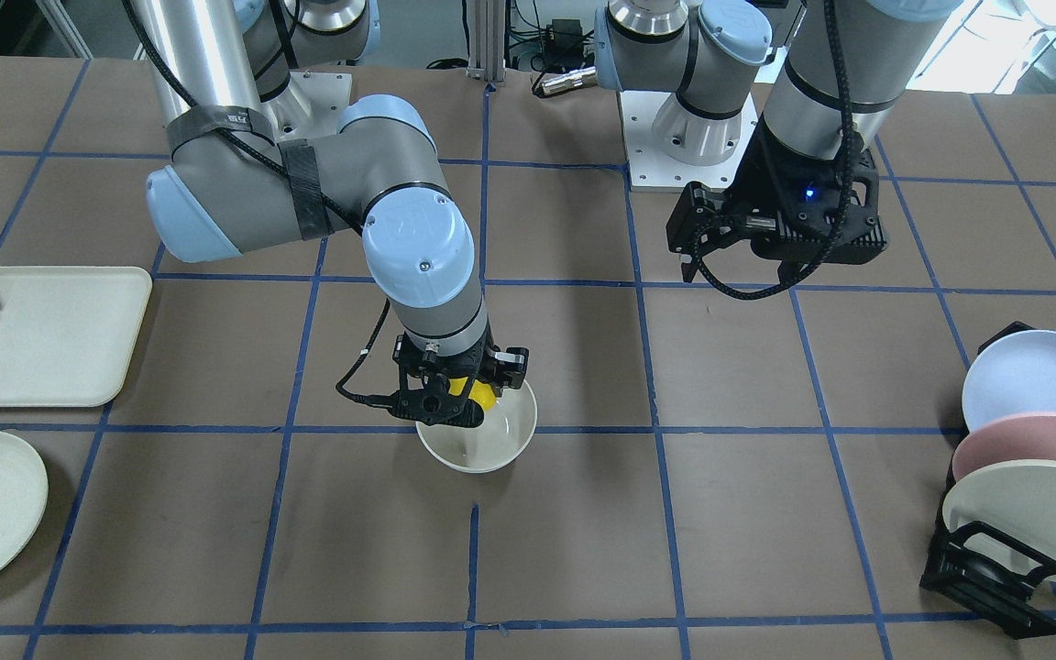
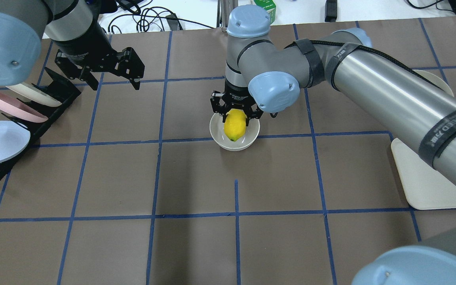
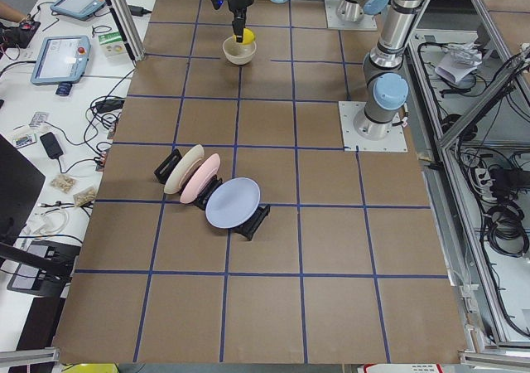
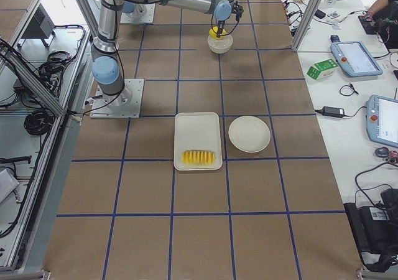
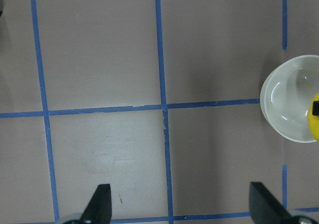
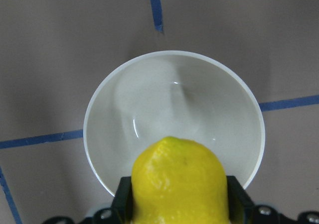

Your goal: Place bowl and put lemon in it

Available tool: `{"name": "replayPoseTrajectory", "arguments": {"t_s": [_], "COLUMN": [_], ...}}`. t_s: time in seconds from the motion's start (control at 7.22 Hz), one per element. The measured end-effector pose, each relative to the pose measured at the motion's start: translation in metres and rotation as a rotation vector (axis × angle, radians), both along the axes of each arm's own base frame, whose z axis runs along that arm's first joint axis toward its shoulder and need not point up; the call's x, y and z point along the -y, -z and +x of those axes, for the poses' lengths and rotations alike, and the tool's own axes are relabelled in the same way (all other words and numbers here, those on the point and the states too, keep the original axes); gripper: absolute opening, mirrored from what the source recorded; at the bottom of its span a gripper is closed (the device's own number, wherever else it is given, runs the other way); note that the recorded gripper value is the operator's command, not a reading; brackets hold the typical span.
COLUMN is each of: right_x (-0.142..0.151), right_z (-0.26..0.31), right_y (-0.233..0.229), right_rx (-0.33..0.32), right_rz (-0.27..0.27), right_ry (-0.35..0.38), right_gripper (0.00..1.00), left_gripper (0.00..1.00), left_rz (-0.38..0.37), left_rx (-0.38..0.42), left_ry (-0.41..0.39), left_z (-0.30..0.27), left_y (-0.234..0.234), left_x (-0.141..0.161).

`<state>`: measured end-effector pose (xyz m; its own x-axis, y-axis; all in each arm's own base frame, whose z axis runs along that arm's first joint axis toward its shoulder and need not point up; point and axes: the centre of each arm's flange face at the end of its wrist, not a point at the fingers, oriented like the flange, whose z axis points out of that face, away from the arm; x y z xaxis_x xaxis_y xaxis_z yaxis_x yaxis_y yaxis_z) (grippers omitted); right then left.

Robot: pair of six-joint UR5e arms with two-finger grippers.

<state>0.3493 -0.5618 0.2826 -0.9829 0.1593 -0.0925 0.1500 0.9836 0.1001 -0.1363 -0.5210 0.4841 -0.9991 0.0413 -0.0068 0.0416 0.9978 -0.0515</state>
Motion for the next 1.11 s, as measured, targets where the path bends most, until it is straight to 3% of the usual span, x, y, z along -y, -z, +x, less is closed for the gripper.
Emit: {"name": "replayPoseTrajectory", "arguments": {"t_s": [0.14, 0.28, 0.69, 1.11], "right_x": [0.006, 0.011, 0.013, 0.007], "right_z": [0.003, 0.007, 0.007, -0.021], "right_y": [0.015, 0.029, 0.030, -0.022], "right_rx": [0.002, 0.007, 0.007, -0.018], "right_rz": [-0.004, -0.015, -0.031, -0.037], "right_ry": [-0.001, -0.001, 0.004, 0.018], "right_gripper": [0.55, 1.00, 1.00, 1.00], "left_gripper": [1.00, 1.00, 1.00, 1.00], "left_rz": [-0.001, 0.000, 0.001, -0.010], "left_rx": [0.003, 0.004, 0.003, 0.001], "left_ry": [0.000, -0.001, -0.004, -0.014], "left_z": [0.001, 0.001, 0.001, 0.002], "left_y": [-0.001, 0.000, 0.000, -0.005], "left_x": [-0.001, -0.001, -0.002, -0.003]}}
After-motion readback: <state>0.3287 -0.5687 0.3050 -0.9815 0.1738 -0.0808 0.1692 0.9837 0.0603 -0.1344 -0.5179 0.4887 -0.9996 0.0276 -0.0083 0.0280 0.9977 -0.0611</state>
